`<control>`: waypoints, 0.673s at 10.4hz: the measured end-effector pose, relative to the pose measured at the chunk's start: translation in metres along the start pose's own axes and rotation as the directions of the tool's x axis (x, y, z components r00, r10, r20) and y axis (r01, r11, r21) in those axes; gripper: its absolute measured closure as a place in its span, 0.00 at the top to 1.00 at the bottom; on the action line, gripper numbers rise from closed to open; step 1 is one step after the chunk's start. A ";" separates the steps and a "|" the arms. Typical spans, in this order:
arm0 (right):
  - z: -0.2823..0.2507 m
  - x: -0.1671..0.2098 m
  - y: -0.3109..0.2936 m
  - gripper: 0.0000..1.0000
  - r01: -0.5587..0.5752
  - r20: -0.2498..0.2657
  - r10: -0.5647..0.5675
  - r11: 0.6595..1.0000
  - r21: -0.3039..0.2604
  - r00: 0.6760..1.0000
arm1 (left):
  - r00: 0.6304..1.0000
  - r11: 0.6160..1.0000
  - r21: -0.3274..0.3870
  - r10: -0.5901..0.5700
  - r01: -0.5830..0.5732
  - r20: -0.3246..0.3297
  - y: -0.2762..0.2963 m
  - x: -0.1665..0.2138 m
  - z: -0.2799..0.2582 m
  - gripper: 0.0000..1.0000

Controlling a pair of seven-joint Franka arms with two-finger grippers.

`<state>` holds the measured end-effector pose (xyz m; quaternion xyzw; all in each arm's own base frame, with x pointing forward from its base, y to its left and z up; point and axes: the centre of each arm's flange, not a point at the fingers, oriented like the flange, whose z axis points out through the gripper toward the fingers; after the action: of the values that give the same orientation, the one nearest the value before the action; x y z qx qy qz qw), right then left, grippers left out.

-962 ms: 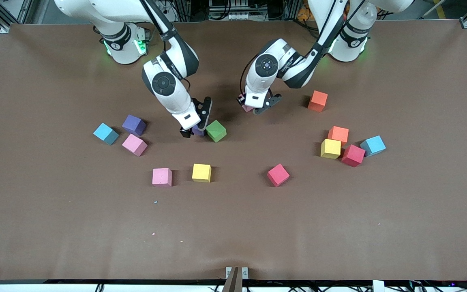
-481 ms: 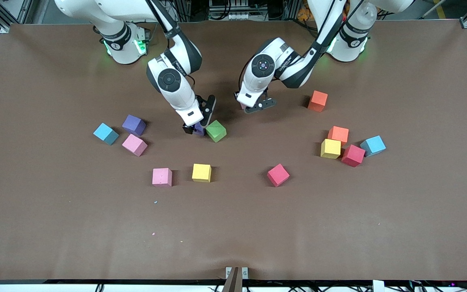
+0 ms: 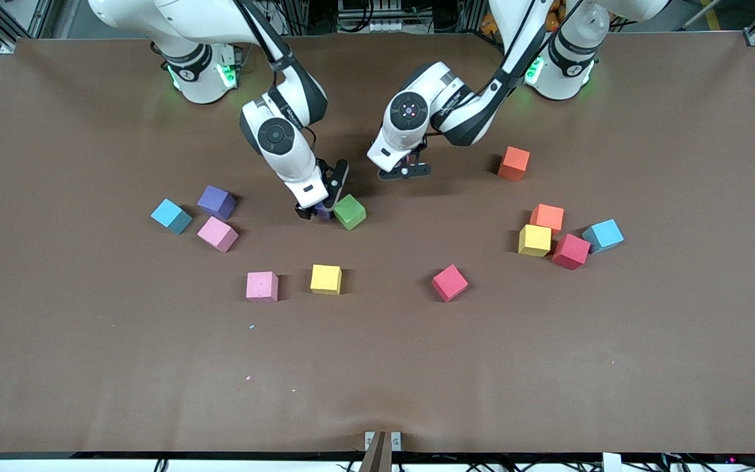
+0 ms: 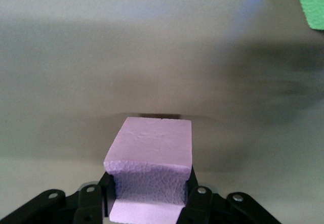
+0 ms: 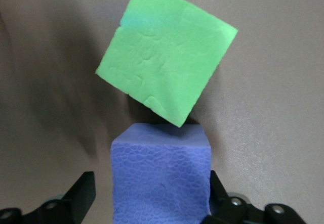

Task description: Arrange 11 blocks into digit 3

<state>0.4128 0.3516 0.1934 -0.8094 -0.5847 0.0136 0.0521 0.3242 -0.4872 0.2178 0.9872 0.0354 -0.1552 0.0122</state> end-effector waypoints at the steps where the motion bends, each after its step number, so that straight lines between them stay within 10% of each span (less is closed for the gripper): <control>1: -0.001 0.001 0.000 0.75 0.000 -0.002 0.000 1.000 -0.001 1.000 | 0.999 0.999 0.020 0.033 -0.032 -0.020 0.003 0.001 0.002 0.54; 2: -0.004 0.002 0.000 0.58 0.000 -0.002 0.000 1.000 0.001 1.000 | 0.997 0.998 0.033 0.061 -0.060 -0.040 0.006 0.003 0.003 0.54; 7: -0.107 -0.025 0.036 0.57 0.011 0.023 -0.012 1.000 0.021 1.000 | 0.990 0.992 0.042 0.122 -0.119 -0.065 0.023 0.009 0.006 0.54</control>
<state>0.4476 0.3097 0.2950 -0.8052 -0.5898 0.0289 0.0540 0.3331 -0.5096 0.2098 0.9923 -0.0268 -0.1212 0.0013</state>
